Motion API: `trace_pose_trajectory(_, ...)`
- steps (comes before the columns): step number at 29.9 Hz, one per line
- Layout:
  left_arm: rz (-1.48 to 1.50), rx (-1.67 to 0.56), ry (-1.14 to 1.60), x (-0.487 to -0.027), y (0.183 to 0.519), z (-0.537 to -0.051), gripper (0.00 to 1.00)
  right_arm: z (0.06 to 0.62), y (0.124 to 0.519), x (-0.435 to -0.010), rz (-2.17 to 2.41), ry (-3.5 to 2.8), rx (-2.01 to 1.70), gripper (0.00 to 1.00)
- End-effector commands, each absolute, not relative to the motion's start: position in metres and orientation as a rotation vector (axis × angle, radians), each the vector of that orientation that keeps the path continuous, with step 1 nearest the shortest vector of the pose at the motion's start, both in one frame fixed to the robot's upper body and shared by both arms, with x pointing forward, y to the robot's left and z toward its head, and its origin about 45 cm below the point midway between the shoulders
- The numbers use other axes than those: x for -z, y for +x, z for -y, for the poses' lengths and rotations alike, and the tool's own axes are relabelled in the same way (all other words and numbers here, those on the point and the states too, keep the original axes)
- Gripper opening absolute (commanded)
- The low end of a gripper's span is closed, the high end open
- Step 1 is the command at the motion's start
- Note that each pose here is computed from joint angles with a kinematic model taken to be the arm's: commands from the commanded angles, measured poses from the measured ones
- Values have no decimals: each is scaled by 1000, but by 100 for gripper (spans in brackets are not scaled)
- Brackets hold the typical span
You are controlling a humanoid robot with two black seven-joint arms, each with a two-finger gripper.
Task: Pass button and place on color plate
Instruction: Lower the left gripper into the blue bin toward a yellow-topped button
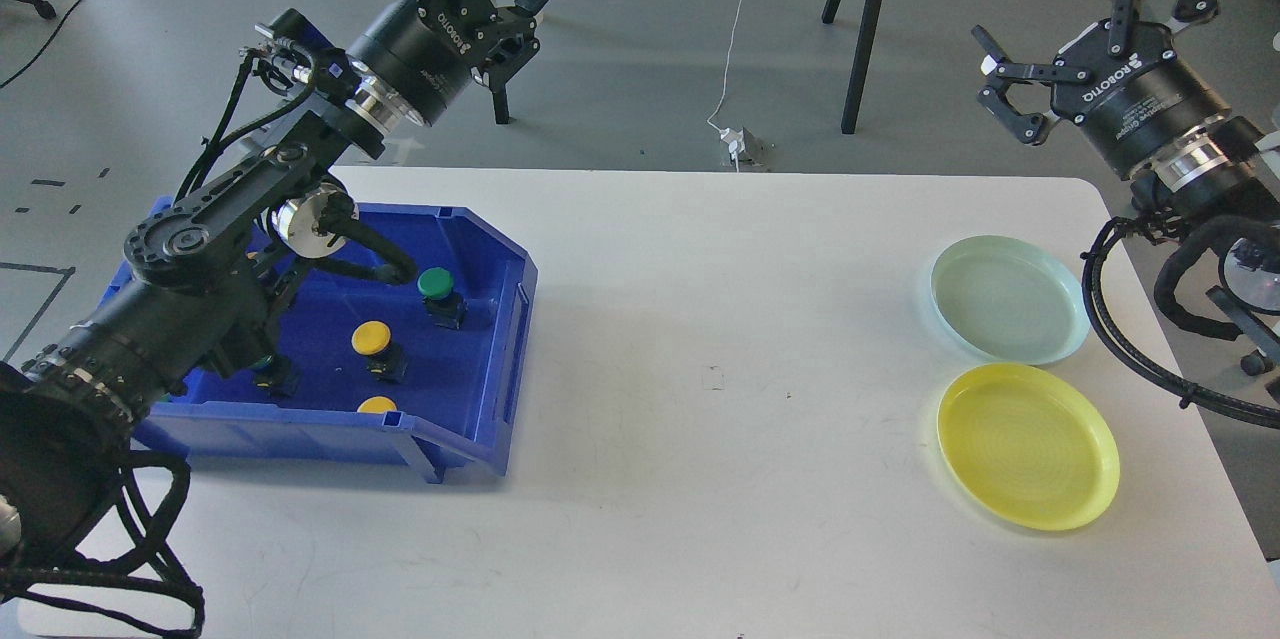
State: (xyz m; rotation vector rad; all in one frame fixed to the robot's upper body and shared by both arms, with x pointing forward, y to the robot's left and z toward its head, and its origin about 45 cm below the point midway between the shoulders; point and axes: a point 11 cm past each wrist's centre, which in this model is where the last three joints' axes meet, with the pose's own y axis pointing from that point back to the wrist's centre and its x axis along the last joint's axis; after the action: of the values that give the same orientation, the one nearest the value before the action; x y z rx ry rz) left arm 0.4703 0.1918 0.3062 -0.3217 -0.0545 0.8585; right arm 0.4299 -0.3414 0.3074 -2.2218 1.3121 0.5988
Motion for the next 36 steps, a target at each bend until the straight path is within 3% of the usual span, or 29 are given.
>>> trace_pose_trajectory(1, 57, -854, -318, -307, 470, -195, 100, 341, 431, -310, -1308, -2217, -593, 99)
trace_pose_trajectory(9, 8, -890, -483, -337, 477, -227, 100, 347, 432, -308, -1328, -2200, -589, 99)
trace_pose_trajectory(14, -95, -860, -713, -353, 460, -225, 100, 348, 432, -309, -1329, -2194, -586, 99)
trace_pose_trajectory(18, -54, -788, -712, -369, 449, -213, 100, 349, 432, -310, -1331, -2194, -580, 99)
trace_pose_trajectory(28, 510, -448, 83, -380, 394, -218, 100, 354, 431, -309, -1348, -2193, -578, 99)
trace_pose_trajectory(36, 869, -150, 704, -362, 381, -251, 100, 358, 429, -302, -1369, -2188, -589, 99)
